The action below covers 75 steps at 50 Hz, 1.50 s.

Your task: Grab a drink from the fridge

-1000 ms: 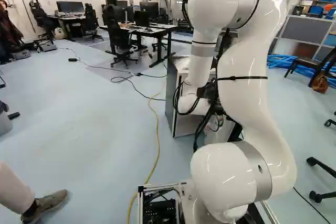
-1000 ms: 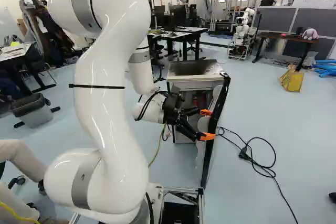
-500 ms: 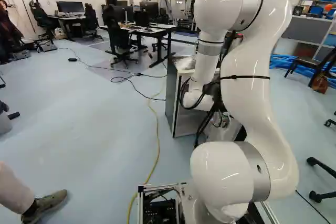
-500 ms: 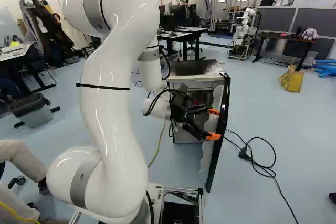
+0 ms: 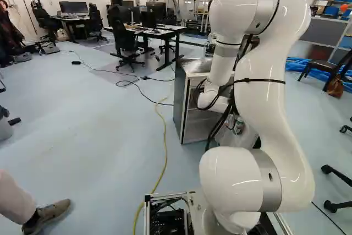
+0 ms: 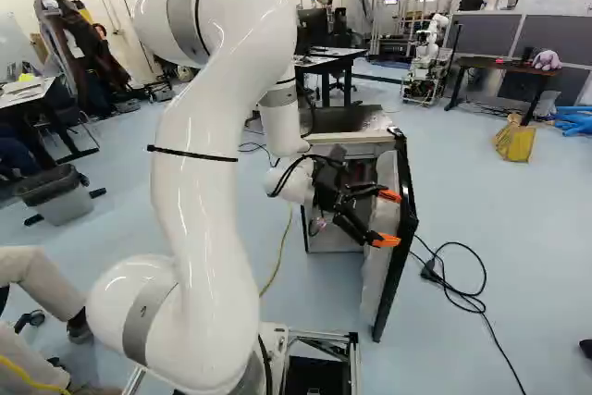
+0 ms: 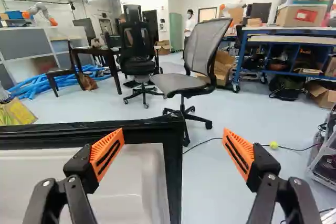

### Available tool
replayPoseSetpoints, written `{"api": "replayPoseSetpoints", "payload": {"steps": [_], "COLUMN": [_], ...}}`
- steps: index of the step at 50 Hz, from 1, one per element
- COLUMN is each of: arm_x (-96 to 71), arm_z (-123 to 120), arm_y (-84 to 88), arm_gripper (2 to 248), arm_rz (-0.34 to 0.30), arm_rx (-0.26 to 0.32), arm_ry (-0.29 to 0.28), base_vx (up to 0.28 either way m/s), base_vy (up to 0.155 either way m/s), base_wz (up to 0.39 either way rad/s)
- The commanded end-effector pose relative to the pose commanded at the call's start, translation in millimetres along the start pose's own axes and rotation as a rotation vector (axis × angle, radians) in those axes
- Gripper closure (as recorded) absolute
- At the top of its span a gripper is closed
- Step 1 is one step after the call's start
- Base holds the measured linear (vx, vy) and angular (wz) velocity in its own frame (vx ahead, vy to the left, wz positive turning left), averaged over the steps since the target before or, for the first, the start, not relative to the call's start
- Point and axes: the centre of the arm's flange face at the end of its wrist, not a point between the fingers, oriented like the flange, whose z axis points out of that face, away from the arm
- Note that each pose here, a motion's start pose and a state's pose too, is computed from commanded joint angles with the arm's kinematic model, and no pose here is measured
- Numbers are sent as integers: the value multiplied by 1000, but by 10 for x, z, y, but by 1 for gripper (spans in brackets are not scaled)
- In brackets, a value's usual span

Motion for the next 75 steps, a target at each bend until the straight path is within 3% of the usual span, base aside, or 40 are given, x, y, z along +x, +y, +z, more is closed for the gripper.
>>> {"api": "replayPoseSetpoints", "payload": {"steps": [75], "arm_x": [60], "arm_z": [954], "arm_y": [-700], "arm_gripper": [3], "arm_rz": [175], "arm_rx": [-187], "arm_ry": [-38], "base_vx": [0], "base_vy": [0], "base_wz": [0]}}
